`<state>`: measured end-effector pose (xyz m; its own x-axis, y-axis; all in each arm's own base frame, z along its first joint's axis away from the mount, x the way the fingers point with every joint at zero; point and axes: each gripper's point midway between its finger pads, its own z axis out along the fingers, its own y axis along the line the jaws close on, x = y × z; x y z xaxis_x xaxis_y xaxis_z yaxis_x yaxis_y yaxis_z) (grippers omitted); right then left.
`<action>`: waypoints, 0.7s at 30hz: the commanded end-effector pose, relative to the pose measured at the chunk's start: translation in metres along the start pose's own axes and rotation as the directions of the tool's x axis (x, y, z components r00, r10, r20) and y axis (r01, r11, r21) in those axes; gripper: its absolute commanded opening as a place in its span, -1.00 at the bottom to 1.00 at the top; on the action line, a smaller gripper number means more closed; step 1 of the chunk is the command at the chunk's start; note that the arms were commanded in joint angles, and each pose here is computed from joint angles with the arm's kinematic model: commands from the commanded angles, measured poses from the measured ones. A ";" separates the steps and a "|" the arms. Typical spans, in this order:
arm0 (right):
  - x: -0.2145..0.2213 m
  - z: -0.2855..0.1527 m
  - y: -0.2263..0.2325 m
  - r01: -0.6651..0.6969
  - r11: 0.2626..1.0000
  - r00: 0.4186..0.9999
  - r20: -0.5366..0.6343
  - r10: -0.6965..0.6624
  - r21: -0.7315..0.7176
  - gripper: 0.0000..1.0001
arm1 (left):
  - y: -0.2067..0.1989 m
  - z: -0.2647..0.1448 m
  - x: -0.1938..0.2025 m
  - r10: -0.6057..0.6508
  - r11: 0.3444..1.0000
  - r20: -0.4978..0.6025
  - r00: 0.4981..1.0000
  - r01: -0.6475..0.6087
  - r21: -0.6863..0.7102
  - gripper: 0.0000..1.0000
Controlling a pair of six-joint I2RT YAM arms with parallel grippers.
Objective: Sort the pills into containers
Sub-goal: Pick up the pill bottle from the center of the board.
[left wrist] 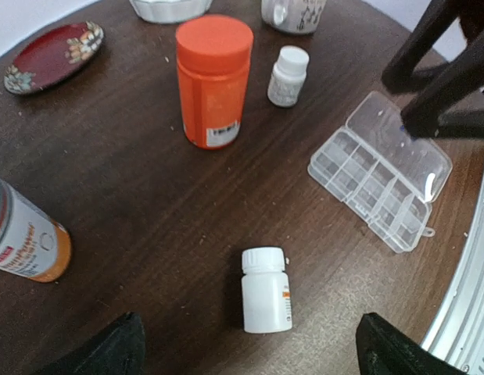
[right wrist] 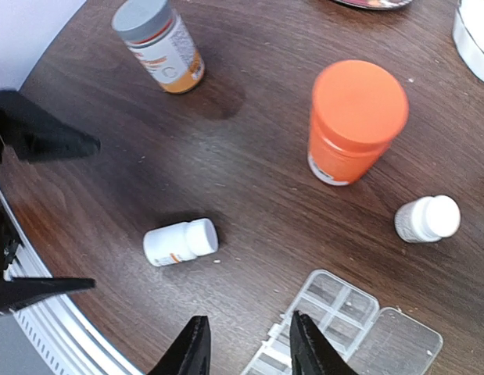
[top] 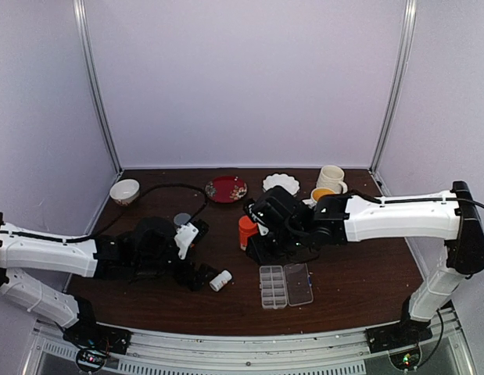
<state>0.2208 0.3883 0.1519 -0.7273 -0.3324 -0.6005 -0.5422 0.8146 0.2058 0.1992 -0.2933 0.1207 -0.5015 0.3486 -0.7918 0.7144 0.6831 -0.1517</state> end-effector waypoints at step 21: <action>-0.003 -0.025 -0.031 -0.109 0.994 0.987 0.121 0.109 -0.005 -0.25 | -0.005 0.075 0.062 -0.042 0.989 -0.350 0.936 -0.010 -0.146 0.40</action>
<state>0.2246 0.3555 0.1601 -0.7311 -0.2257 -0.6438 -0.4838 0.8369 0.2560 0.1970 -0.3174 0.0247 -0.6694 0.5330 -0.5175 0.6472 0.7604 -0.0540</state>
